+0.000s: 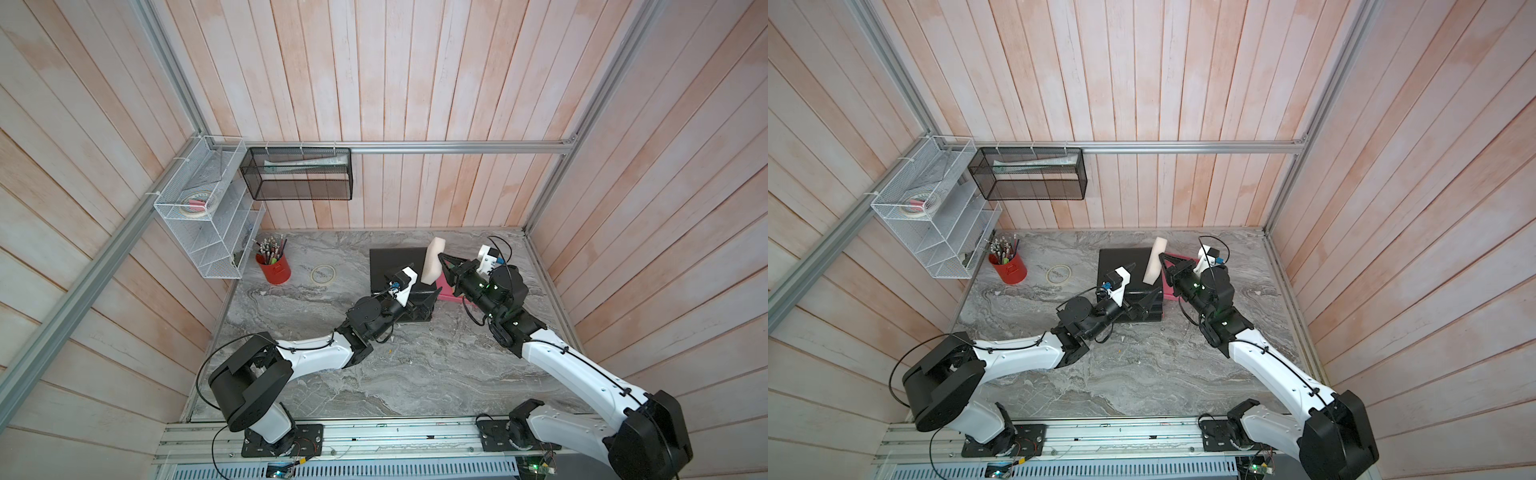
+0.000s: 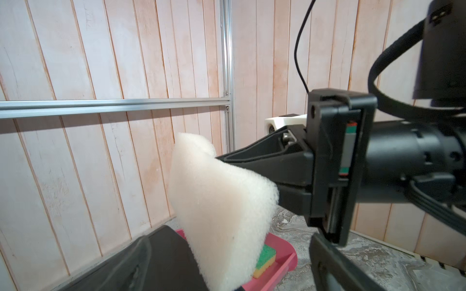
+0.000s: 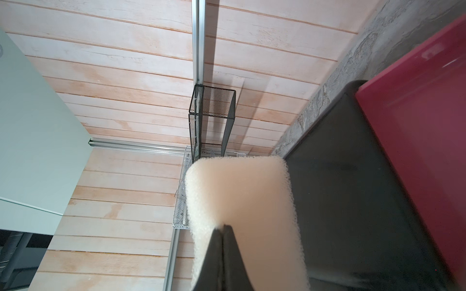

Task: Take the sponge out of the drawer
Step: Place the sponge at the center of the board.

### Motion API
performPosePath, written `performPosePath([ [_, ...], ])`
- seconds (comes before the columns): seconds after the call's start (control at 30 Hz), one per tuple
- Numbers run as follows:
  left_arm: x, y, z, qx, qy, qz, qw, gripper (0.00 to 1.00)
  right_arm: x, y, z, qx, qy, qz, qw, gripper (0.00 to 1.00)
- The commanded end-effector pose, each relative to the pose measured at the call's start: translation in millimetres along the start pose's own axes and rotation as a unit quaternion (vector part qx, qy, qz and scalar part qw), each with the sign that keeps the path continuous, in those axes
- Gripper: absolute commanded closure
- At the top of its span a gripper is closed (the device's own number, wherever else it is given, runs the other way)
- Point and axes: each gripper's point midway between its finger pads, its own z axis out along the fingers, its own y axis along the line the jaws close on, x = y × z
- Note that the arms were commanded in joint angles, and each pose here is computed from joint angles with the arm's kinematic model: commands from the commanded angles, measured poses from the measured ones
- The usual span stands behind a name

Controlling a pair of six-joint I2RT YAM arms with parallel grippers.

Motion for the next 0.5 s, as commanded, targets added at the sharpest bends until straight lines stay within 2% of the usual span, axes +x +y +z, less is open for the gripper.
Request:
performPosePath([
  [0.0, 0, -3, 12, 0.004, 0.007, 0.016, 1.0, 0.06, 2, -6, -3, 0.005, -0.002, 0.005, 1.0, 1.0],
  [0.07, 1, -2, 16, 0.003, 0.01, 0.015, 1.0, 0.24, 3, -5, -4, 0.003, -0.001, 0.005, 1.0, 1.0],
  [0.13, 2, -2, 17, 0.002, 0.009, 0.015, 1.0, 0.35, 2, -5, -5, 0.002, -0.002, 0.003, 1.0, 1.0],
  [0.23, 6, -4, 19, 0.005, 0.014, 0.016, 1.0, 0.39, 1, -4, -6, 0.0, -0.007, 0.003, 1.0, 1.0],
  [0.4, 16, -9, 23, 0.018, 0.034, 0.019, 0.999, 0.52, -2, -2, -9, -0.003, -0.016, 0.003, 1.0, 1.0],
  [0.47, 19, -9, 24, 0.017, 0.037, 0.019, 0.999, 0.51, -3, -1, -10, -0.001, -0.018, 0.002, 1.0, 1.0],
])
